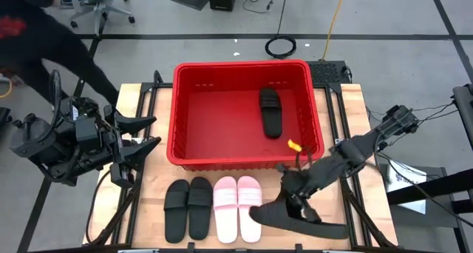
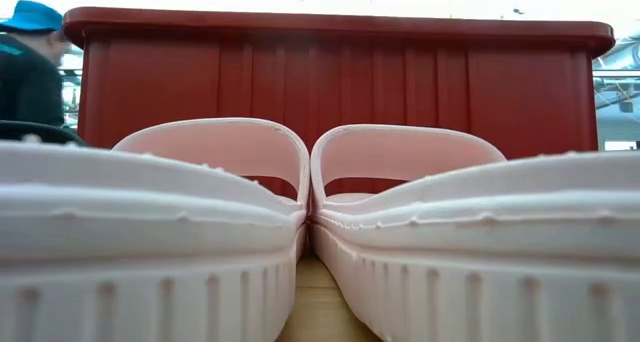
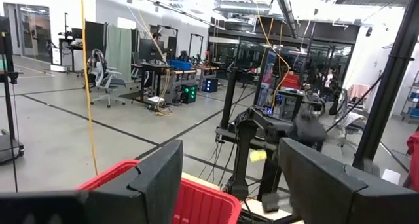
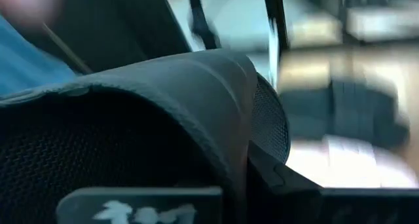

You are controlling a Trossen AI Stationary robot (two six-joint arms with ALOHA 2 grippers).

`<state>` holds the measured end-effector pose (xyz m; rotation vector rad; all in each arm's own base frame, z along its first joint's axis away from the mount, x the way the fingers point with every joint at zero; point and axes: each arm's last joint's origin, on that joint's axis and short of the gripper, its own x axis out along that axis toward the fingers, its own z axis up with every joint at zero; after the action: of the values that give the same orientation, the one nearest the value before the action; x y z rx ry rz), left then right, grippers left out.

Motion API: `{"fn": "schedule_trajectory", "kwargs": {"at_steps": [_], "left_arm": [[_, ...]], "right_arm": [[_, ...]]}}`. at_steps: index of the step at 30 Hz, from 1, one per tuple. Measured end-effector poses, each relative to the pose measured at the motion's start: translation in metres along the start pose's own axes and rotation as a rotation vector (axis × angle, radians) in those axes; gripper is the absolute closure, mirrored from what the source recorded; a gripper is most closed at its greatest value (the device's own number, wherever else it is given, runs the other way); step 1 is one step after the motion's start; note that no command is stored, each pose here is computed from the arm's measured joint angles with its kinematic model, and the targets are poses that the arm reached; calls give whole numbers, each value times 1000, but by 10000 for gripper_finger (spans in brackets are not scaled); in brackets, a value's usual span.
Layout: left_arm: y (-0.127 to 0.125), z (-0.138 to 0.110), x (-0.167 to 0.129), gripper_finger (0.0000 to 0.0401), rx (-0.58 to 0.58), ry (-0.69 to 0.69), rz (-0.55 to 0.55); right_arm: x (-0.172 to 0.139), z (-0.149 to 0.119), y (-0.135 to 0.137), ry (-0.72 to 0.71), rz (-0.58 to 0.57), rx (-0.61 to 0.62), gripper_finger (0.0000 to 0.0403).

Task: Pick and place slides into bin
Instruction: Put the black slipper into the red container

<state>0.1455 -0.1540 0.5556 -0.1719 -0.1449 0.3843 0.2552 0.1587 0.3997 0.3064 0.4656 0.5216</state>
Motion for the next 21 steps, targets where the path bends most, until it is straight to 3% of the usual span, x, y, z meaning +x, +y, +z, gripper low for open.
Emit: {"fn": "schedule_trajectory", "kwargs": {"at_steps": [6,13,17,21], "left_arm": [[8,7,0,146,12,-12,9],[35,24,-4,146,31,-30,29],[58,36,-7,146,21,-45,47],[77,45,-10,146,37,-57,68]], "right_arm": [[-25,46,2,-431,90,-143,397],[-57,86,-9,-894,56,-354,397],[-74,101,-25,-1056,-75,-476,397],[-85,108,-48,-1088,-334,-493,397]]}}
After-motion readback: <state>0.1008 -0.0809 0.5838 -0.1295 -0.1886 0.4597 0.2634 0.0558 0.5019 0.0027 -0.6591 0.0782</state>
